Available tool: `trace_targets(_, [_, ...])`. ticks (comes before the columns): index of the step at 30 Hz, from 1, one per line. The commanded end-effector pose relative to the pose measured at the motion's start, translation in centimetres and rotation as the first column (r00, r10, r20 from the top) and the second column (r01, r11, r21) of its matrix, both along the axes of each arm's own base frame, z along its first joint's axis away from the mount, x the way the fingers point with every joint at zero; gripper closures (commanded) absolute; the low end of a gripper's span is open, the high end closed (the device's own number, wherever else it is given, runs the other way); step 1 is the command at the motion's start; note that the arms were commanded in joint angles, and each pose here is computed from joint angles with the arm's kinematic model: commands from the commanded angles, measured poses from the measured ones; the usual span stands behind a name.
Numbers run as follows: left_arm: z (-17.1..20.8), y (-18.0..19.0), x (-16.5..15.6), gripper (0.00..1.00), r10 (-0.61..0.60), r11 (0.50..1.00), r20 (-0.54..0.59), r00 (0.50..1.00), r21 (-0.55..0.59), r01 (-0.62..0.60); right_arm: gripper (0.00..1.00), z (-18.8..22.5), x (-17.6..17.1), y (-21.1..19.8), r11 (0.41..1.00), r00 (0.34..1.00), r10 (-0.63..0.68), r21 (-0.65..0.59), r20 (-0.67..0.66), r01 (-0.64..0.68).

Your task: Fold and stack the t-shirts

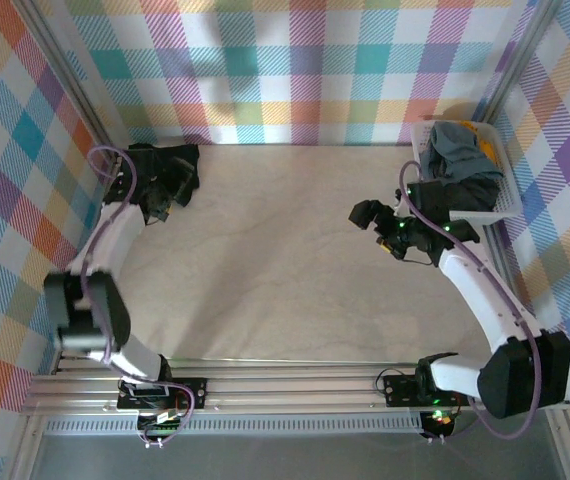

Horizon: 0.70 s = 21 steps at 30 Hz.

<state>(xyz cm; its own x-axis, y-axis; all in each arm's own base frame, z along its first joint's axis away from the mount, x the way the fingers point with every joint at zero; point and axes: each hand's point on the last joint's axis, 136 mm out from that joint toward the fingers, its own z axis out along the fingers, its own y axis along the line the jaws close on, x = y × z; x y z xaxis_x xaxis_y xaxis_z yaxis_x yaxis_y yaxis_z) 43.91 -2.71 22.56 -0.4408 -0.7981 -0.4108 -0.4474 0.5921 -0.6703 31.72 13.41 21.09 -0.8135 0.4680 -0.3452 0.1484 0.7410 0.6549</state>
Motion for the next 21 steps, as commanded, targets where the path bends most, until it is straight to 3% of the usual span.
trace_targets(1, [-1.0,0.0,-7.1,0.0,0.074,0.97,-0.083,0.994,0.237,-0.053,0.0,0.1,-0.1,-4.4,0.967,0.986,-0.124,-0.208,0.116,0.146])
trace_targets(3, [-1.4,1.1,-11.4,0.0,0.164,0.907,-0.087,0.983,0.406,-0.115,0.0,-1.4,-0.5,-7.6,0.91,0.965,-0.219,-0.327,0.147,0.256])
trace_targets(5, [-2.0,3.4,-15.6,0.0,0.268,0.8,-0.076,0.96,0.573,-0.178,0.0,-2.5,-0.6,-9.6,0.854,0.944,-0.226,-0.417,0.242,0.311])
trace_targets(7, [-2.7,5.0,-17.9,0.0,0.276,0.724,-0.052,0.96,0.668,-0.171,0.0,-3.6,-0.7,-11.1,0.81,0.911,-0.224,-0.453,0.346,0.371])
trace_targets(9, [-3.9,5.3,-18.4,0.0,0.179,0.664,-0.054,0.982,0.744,-0.08,0.0,-4.8,-1.1,-12.5,0.763,0.871,-0.227,-0.475,0.436,0.437])
trace_targets(11, [-5.3,3.8,-17.4,0.0,-0.033,0.608,-0.034,0.999,0.792,0.046,0.0,-5.8,-1.2,-13.0,0.729,0.856,-0.166,-0.525,0.489,0.441])
trace_targets(15, [-8.1,1.8,-16.3,0.0,-0.279,0.612,0.153,0.948,0.789,0.053,0.0,-6.8,0.1,-13.1,0.67,0.886,-0.061,-0.639,0.46,0.378])
trace_targets(18, [-9.1,5.5,-16.9,0.0,-0.071,0.683,0.281,0.957,0.713,-0.159,0.0,-8.6,1.5,-12.7,0.653,0.885,0.007,-0.672,0.465,0.348])
trace_targets(21, [-10.1,7.2,-15.6,0.0,-0.062,0.721,0.215,0.975,0.685,-0.105,0.0,-10.7,2.8,-12.6,0.649,0.904,0.042,-0.699,0.426,0.299])
